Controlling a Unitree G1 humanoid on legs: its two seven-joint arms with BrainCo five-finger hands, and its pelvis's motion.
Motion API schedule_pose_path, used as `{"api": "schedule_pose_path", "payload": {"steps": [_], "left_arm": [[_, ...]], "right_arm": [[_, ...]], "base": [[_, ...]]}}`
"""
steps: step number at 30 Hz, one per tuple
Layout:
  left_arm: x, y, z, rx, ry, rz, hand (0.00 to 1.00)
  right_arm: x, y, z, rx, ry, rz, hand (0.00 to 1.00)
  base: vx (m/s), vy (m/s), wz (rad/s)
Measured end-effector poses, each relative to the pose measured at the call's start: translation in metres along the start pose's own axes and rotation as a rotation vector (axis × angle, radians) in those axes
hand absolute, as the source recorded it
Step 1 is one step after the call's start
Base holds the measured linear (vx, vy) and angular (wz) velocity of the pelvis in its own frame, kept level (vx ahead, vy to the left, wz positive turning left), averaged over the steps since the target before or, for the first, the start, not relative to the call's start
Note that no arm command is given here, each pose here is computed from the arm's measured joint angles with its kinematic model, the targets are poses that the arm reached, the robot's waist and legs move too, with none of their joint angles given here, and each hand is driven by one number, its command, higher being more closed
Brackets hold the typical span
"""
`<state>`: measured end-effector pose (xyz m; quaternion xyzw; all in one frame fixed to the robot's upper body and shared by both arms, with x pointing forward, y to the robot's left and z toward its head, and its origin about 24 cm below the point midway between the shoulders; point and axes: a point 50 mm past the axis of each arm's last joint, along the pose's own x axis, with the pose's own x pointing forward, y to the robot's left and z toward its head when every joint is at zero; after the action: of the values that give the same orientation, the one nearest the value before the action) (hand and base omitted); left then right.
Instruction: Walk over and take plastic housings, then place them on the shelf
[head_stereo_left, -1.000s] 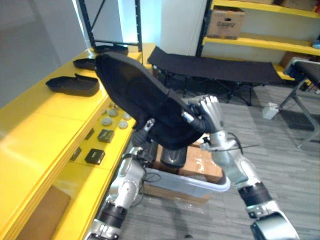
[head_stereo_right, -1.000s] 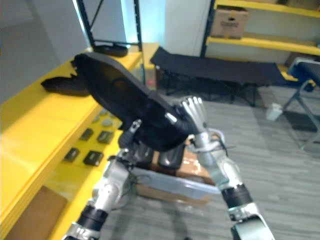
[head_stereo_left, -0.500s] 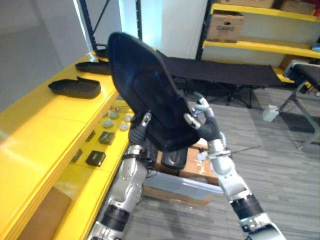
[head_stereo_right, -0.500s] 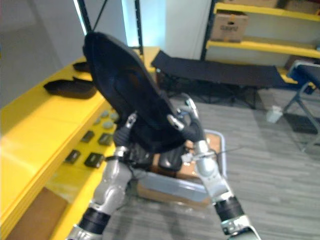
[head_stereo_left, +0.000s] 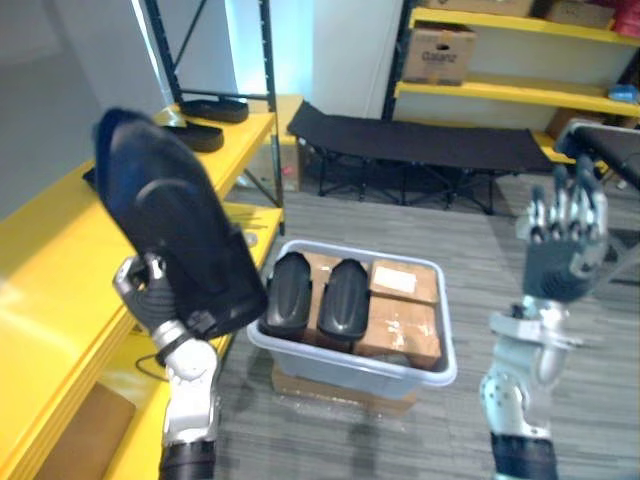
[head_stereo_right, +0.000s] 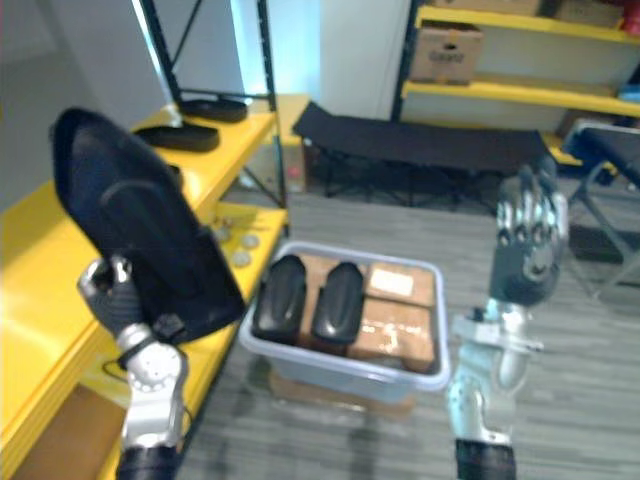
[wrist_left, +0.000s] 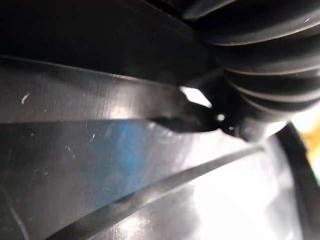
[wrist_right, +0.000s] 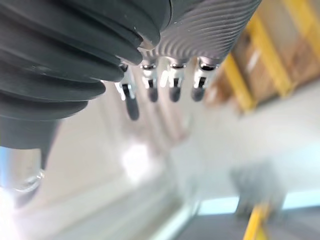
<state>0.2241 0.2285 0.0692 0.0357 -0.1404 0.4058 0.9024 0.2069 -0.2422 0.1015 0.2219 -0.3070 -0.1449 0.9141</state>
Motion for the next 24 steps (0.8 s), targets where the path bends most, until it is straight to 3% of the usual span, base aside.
{"api": "schedule_pose_path", "payload": {"steps": [9, 12, 19, 24], "left_arm": [[-0.028, 0.015, 0.005, -0.097, 0.015, -0.094, 1.0], [-0.038, 0.014, 0.001, -0.112, 0.052, -0.149, 1.0], [-0.036, 0.013, 0.01, -0.138, 0.011, -0.152, 1.0], [-0.024, 0.03, 0.028, -0.144, -0.073, 0.006, 1.0]], "right_arm": [[-0.105, -0.073, -0.051, -0.198, 0.507, -0.441, 0.0], [-0.134, -0.086, -0.06, -0.25, 0.63, -0.522, 0.0], [-0.124, -0.076, -0.061, -0.293, 0.613, -0.435, 0.0], [-0.083, -0.03, -0.075, -0.188, 0.544, -0.186, 0.0]], "base": [[-0.01, 0.001, -0.1], [0.0, 0.0, 0.0], [0.0, -0.006, 0.04], [0.0, 0.019, 0.54]]}}
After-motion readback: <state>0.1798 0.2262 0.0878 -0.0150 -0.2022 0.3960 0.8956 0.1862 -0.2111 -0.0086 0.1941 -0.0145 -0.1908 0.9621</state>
